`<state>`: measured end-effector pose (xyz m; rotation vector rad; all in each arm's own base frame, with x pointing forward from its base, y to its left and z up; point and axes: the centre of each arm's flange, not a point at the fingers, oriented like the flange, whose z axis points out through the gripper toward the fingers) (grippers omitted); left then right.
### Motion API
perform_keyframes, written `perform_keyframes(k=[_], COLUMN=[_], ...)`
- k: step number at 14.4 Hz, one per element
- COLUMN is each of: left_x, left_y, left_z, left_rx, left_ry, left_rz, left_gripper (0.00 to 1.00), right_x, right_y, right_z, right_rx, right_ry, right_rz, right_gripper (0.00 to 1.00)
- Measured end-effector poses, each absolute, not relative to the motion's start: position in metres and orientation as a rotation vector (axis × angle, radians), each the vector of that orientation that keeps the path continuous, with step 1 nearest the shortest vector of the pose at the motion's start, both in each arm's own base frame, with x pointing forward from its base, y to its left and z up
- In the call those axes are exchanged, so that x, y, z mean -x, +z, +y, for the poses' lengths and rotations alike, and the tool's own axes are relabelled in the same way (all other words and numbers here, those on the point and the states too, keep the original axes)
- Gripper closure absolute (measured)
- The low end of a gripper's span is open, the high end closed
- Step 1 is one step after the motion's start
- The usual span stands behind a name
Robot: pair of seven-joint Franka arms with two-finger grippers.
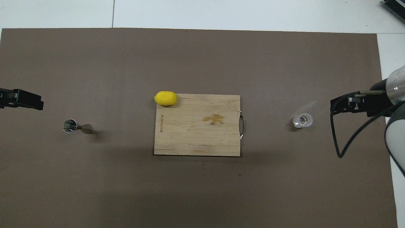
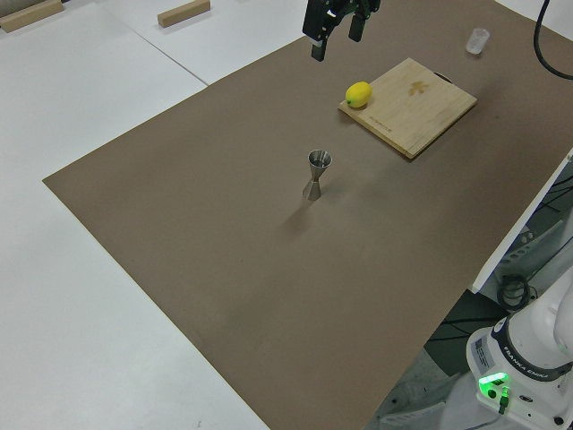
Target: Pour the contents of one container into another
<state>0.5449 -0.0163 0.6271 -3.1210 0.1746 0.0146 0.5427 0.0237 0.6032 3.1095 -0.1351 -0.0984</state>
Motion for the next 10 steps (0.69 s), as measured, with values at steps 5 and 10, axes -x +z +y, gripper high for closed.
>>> perform_keyframes(k=[5,10], left_x=[-0.545,-0.547], left_y=[0.627,0.63], left_z=[-0.017,-0.017], left_rx=[3.121,3.12], left_ry=[0.013,-0.024], left_rz=[0.175,0.175], left_gripper=[0.0,0.0], right_x=[-0.546,-0.546], right_y=[0.61,0.611], right_z=[0.03,0.034], right_rx=[-3.115,-3.078], right_ry=[-0.03,-0.018], right_rz=[-0.118,-0.085], right_gripper=[0.0,0.0])
